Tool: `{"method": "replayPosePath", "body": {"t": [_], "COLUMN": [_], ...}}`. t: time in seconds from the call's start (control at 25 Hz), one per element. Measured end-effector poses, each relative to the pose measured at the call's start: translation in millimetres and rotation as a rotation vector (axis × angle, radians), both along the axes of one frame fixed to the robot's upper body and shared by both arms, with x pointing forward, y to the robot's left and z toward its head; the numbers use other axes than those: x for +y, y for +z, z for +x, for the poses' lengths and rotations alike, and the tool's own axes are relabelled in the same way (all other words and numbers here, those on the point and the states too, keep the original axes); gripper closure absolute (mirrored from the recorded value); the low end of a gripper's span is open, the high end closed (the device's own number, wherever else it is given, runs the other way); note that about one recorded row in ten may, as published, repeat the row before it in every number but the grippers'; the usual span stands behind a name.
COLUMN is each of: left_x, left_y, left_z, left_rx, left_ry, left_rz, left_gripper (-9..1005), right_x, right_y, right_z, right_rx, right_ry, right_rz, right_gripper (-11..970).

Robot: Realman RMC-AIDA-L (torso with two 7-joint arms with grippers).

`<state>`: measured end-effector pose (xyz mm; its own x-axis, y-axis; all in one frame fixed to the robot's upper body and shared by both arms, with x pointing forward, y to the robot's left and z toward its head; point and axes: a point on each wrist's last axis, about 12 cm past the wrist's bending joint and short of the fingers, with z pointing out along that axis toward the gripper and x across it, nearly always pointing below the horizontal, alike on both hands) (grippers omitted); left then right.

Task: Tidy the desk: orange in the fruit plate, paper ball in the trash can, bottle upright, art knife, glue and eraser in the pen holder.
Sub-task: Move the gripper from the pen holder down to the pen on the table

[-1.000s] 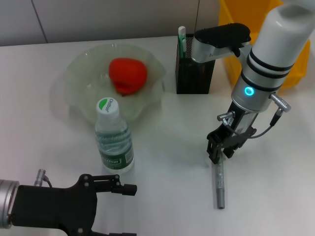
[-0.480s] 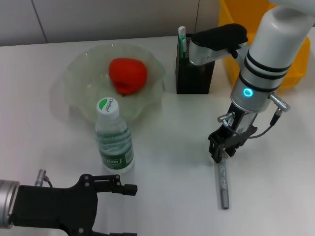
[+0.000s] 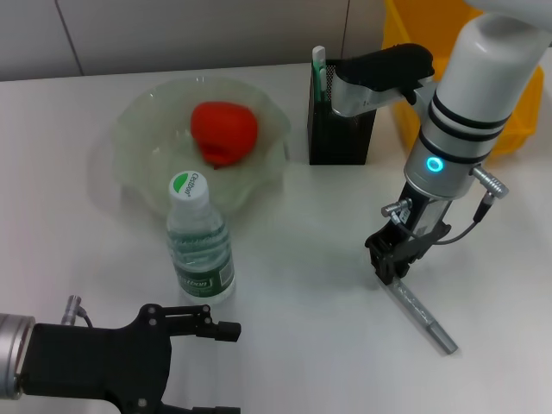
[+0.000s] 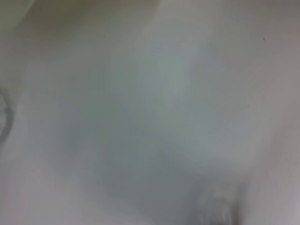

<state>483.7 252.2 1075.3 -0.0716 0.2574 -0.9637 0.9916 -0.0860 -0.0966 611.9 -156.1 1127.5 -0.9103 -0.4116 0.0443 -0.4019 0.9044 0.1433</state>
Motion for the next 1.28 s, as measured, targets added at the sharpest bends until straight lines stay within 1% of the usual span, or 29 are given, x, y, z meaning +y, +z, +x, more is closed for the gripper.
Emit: {"method": "replayPosePath", "body": {"t": [0.12,0.52,1.28], "left_x": [0.0,0.0,0.5], "left_y": [0.2,0.2,-0.1], "left_z": [0.1,0.2,0.5], "left_rx": [0.0,-0.001,-0.002], "left_ry": [-0.001,-0.001,0.006], "left_rz": [0.0,0.0,0.001], "left_gripper": [181,181,181], "right_x": [1.0,8.4,10.7], "right_y": [1.1,0.2,-4.4], "right_z": [0.4,-1.9,-3.7], "right_rx": [-0.001,-0.004,-0.001], "right_ry": [0.006,0.06,0.077], "right_rz": [0.0,-0.04,-0.041], "right_gripper": [790,782,782]}}
